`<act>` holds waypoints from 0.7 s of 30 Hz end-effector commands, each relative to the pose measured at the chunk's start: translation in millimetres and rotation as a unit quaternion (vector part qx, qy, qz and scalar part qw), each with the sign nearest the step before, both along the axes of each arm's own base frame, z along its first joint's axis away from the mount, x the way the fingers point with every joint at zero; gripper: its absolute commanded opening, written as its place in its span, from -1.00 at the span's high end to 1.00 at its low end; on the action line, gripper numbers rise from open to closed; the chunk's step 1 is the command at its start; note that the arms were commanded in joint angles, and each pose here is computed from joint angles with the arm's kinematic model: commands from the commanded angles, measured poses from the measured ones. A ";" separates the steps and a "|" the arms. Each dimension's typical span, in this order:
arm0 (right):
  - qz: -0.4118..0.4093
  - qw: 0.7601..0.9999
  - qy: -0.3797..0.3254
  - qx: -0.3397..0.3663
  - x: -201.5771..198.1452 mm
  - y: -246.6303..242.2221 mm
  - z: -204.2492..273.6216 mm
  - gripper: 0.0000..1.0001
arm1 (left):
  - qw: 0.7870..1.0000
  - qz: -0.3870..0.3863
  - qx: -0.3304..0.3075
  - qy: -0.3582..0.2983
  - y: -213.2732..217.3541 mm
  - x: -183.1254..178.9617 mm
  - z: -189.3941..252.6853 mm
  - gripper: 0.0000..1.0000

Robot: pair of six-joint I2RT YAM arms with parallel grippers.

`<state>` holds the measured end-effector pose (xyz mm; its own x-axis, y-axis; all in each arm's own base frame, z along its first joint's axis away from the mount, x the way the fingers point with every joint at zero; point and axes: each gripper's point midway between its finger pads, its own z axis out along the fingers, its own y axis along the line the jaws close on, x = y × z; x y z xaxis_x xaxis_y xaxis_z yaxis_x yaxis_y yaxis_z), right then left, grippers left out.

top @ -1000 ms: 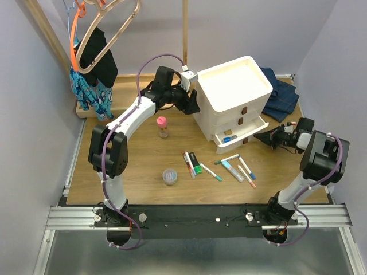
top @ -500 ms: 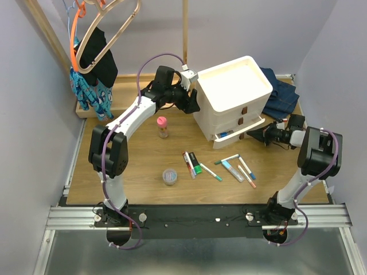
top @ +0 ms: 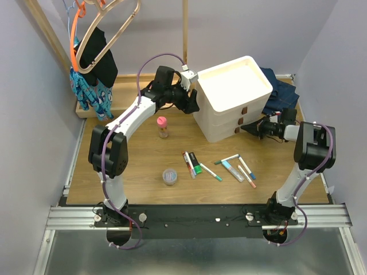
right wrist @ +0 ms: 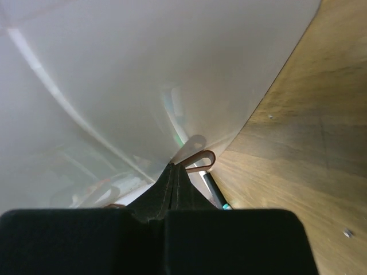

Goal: Sort the stationery into containers
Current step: Close the drawer in the storage box, then open the drawer in the storage box.

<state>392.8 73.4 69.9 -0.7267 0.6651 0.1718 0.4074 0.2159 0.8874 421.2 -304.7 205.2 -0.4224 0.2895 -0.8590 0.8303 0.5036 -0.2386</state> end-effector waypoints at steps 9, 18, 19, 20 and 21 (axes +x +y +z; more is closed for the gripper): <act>0.145 0.978 -0.140 -0.045 -23.4 11.5 48.8 0.08 | 0.999 -0.006 0.021 -0.034 11.3 -18.4 22.2 -0.49; 0.190 0.952 -0.240 -0.011 -8.0 14.6 80.1 0.03 | 0.999 -0.008 0.027 -0.039 17.1 -27.5 25.5 -0.51; 0.195 0.951 -0.239 -0.008 -6.4 14.2 76.1 0.05 | 0.999 -0.009 0.028 -0.039 17.4 -28.0 25.3 -0.51; 0.200 0.948 -0.247 -0.009 -3.1 13.4 80.4 0.06 | 0.999 -0.009 0.028 -0.038 17.3 -27.9 25.0 -0.51; 0.207 0.947 -0.243 -0.009 -6.5 13.7 78.1 0.07 | 0.999 -0.009 0.028 -0.039 17.3 -27.6 25.6 -0.51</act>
<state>381.6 85.8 139.3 -0.9055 0.3772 -0.1944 -0.0706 0.3178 0.9455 401.0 -289.7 226.7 -0.3632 0.3279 -0.8721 0.8493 0.5014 -0.1652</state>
